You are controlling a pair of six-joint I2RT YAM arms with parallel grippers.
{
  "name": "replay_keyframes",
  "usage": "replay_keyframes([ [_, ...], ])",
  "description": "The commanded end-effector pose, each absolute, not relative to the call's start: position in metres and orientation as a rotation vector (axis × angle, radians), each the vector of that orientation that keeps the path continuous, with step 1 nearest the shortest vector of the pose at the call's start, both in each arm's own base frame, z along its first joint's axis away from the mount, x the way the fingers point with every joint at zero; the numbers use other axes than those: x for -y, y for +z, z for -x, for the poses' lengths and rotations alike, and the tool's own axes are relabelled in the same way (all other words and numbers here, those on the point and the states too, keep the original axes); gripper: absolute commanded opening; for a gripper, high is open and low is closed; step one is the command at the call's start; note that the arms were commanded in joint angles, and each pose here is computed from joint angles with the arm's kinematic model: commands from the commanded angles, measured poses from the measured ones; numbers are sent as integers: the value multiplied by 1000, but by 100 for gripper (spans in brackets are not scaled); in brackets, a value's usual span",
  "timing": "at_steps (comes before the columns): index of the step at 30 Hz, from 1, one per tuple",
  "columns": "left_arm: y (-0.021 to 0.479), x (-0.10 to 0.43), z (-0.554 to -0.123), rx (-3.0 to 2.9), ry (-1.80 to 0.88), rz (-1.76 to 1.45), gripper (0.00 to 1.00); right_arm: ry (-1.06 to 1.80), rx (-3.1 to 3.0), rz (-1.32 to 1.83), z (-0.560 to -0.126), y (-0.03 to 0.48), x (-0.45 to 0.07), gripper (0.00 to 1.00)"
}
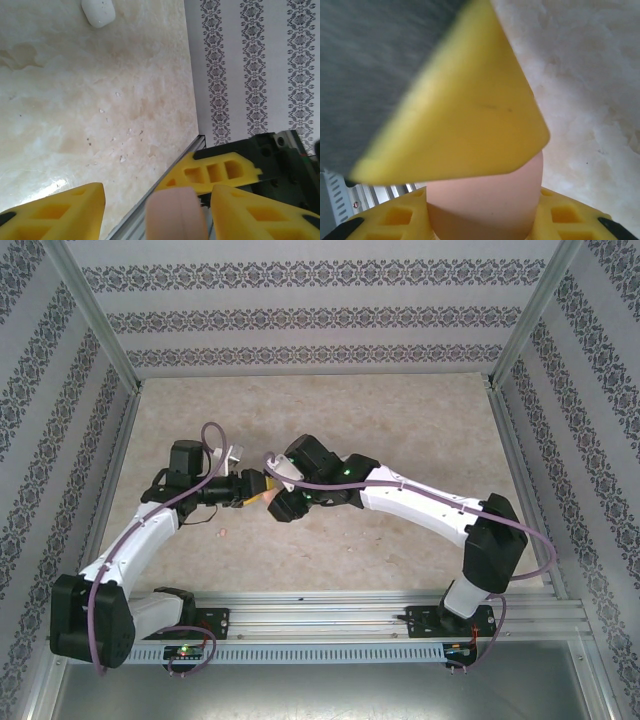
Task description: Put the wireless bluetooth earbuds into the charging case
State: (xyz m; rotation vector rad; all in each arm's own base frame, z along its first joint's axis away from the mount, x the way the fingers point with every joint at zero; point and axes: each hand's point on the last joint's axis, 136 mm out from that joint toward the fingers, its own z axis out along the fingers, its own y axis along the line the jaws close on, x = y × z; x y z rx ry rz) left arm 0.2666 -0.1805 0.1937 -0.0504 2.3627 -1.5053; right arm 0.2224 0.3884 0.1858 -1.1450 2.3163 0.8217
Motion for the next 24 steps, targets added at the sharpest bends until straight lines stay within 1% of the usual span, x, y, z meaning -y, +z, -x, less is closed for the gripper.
replay_keyframes([
  [1, 205, 190, -266, -2330, -1575, 19, 53, 826, -2251, 1103, -230, 208, -387, 24],
  [6, 208, 194, -266, -2324, -1601, 20, 52, 828, -2238, 1075, -235, 211, -385, 25],
  [14, 217, 197, -269, -2294, -1648, 30, 29, 815, -2260, 997, -246, 214, -379, 27],
  [16, 219, 198, -272, -2284, -1650, 35, 25, 812, -2272, 976, -249, 213, -376, 29],
  [18, 221, 197, -275, -2272, -1648, 49, 22, 809, -2279, 956, -251, 213, -373, 34],
  [20, 222, 196, -279, -2258, -1634, 67, 20, 811, -2278, 931, -251, 217, -370, 46],
  [22, 223, 194, -283, -2247, -1611, 90, 20, 809, -2284, 881, -253, 222, -366, 55],
  [24, 224, 192, -288, -2230, -1586, 117, 20, 812, -2304, 795, -257, 230, -358, 59],
])
